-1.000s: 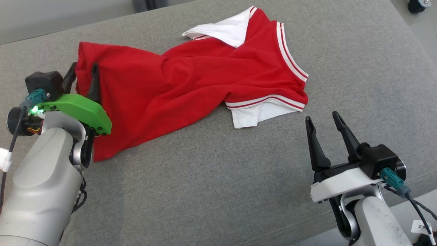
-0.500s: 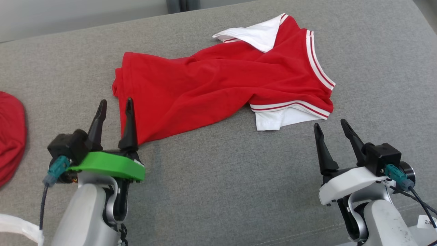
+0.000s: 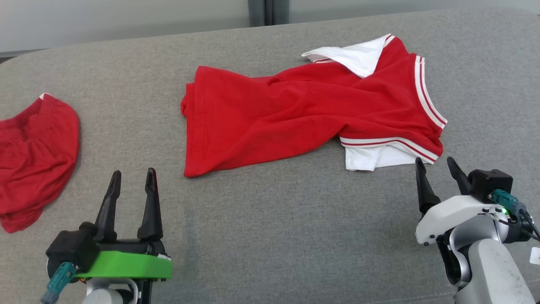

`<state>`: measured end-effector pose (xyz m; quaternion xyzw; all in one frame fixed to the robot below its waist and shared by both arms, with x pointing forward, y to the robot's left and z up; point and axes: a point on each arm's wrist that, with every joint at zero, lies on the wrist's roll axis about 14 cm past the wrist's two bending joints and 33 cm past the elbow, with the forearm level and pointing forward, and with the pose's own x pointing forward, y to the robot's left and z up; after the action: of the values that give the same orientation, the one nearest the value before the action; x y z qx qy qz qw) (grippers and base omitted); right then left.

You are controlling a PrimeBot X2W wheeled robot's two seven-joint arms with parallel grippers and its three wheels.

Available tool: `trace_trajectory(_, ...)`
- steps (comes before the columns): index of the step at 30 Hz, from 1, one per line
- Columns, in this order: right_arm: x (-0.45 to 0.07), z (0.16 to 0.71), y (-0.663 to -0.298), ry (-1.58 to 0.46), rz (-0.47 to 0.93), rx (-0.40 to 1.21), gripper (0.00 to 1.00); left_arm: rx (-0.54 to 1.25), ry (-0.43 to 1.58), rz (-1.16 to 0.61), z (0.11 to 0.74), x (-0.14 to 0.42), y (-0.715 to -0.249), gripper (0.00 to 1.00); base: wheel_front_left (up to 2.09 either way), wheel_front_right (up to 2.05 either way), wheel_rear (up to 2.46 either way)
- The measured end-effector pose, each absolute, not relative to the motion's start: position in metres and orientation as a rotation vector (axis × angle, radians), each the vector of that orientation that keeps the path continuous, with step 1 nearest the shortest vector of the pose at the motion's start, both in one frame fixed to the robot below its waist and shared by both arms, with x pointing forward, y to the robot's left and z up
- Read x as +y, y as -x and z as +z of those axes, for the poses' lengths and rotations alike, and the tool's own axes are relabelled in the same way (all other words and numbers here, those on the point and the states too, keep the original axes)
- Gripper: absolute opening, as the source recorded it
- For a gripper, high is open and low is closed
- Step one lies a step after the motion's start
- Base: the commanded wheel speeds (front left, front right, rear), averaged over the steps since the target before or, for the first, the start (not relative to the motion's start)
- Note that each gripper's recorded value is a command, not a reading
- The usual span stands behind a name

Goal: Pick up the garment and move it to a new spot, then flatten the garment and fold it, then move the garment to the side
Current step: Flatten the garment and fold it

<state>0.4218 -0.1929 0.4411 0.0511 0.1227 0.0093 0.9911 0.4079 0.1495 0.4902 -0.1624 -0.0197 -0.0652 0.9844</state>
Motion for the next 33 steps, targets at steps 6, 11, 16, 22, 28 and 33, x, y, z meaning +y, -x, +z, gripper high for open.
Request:
trace_trajectory(6,-0.2,0.438,-0.425,-0.09,-0.007,0.258,1.0,-0.044,0.319,-0.064,0.49,0.17,-0.389,1.0,0.0,0.0,0.0)
trace_trajectory(11,-0.209,0.421,-0.425,-0.08,-0.039,0.331,1.0,-0.047,0.314,-0.037,0.491,0.18,-0.381,1.0,0.0,0.0,0.0)
trace_trajectory(16,-0.21,0.415,-0.44,-0.093,-0.052,0.36,1.0,-0.04,0.308,-0.022,0.488,0.185,-0.377,1.0,0.0,0.0,0.0)
trace_trajectory(22,-0.213,0.393,-0.45,-0.109,-0.077,0.458,1.0,-0.019,0.303,-0.004,0.481,0.189,-0.376,1.0,0.0,0.0,0.0)
trace_trajectory(28,-0.204,0.378,-0.457,-0.12,-0.062,0.524,0.01,-0.009,0.299,0.012,0.477,0.194,-0.374,1.0,0.0,0.0,0.0)
trace_trajectory(33,-0.205,0.382,-0.46,-0.123,-0.065,0.499,0.0,-0.009,0.298,0.018,0.477,0.196,-0.373,1.0,0.0,0.0,0.0)
